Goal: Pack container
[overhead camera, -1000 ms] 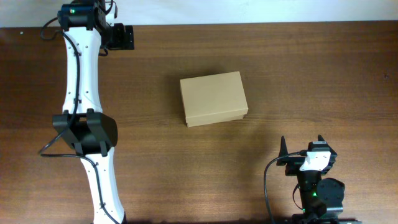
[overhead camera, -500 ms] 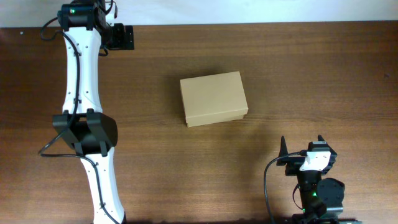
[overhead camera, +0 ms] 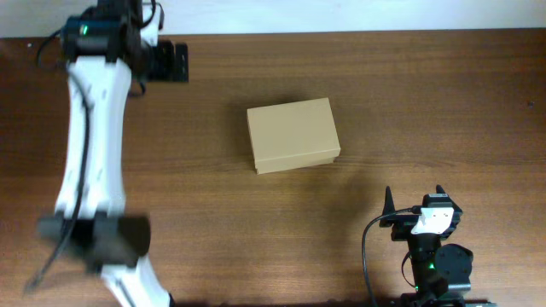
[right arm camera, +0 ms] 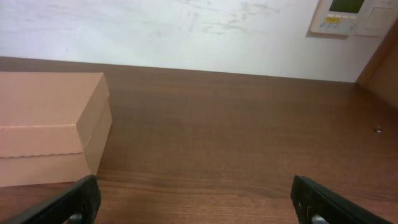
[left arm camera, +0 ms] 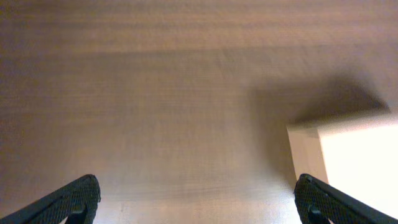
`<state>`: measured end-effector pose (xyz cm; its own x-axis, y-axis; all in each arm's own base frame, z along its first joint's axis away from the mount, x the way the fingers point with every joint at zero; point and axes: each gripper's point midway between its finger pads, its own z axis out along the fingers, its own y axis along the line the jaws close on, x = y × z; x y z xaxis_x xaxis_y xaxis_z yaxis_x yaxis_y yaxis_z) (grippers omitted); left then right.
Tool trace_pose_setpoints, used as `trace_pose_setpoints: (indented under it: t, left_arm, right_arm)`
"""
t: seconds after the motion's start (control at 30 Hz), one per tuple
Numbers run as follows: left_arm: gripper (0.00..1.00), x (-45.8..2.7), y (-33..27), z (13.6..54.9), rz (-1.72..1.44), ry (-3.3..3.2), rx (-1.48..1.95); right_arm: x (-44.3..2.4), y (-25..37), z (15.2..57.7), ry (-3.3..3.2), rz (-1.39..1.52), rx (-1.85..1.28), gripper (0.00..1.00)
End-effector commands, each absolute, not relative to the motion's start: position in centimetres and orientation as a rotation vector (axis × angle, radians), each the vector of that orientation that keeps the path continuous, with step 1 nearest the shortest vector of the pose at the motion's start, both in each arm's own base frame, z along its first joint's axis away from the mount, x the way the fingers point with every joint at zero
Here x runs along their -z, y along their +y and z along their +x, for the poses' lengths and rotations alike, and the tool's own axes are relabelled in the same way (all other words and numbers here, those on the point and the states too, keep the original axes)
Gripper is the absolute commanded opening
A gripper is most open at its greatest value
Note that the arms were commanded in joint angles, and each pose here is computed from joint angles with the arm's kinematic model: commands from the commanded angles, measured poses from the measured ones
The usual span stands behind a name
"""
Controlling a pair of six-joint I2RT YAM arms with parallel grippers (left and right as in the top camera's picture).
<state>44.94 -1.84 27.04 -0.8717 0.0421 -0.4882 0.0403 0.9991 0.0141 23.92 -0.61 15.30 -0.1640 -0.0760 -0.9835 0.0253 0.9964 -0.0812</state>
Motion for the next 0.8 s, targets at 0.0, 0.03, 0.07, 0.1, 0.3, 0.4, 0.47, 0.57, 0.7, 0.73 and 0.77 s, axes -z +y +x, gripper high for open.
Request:
trace_pose_setpoints:
  t: [0.0,0.03,0.07,0.1,0.3,0.4,0.47,0.57,0.7,0.73,0.77]
  left_arm:
    - [1.00,-29.6,-0.4,39.8,0.141,2.551,-0.173]
    - [1.00,-30.3,0.3,39.0,0.124,2.494,-0.214]
    - [1.00,-31.0,0.7,38.4,0.104,2.437,-0.241]
    - [1.00,-31.9,1.3,37.8,0.074,2.360,-0.267]
    - [1.00,-39.2,2.7,34.5,-0.054,1.777,-0.246]
    - [1.00,-41.5,2.9,31.8,-0.090,1.530,-0.224]
    - [1.00,-41.8,3.0,30.1,-0.105,1.414,-0.212]
    - [1.00,-40.2,3.0,28.0,-0.114,1.327,-0.202]
    - [1.00,-35.6,2.9,27.2,-0.107,1.336,-0.197]
    - [1.00,-34.2,2.9,27.1,-0.106,1.345,-0.198]
    - [1.00,-33.2,2.9,27.0,-0.106,1.350,-0.199]
  right_arm:
    - [-15.1,-1.0,23.9,1.728,-0.018,0.104,0.99]
    - [-15.1,-1.0,23.9,1.728,-0.018,0.104,0.99]
    - [-15.1,-1.0,23.9,1.728,-0.018,0.104,0.99]
    - [-15.1,-1.0,23.9,1.728,-0.018,0.104,0.99]
    - [-15.1,-1.0,23.9,1.728,-0.018,0.104,0.99]
    - [-15.1,-1.0,23.9,1.728,-0.018,0.104,0.99]
    - [-15.1,-1.0,23.9,1.728,-0.018,0.104,0.99]
    - [-15.1,-1.0,23.9,1.728,-0.018,0.104,0.99]
    - [-15.1,-1.0,23.9,1.728,-0.018,0.104,0.99]
    - [-15.1,-1.0,23.9,1.728,-0.018,0.104,0.99]
    - [-15.1,-1.0,23.9,1.728,-0.018,0.104,0.99]
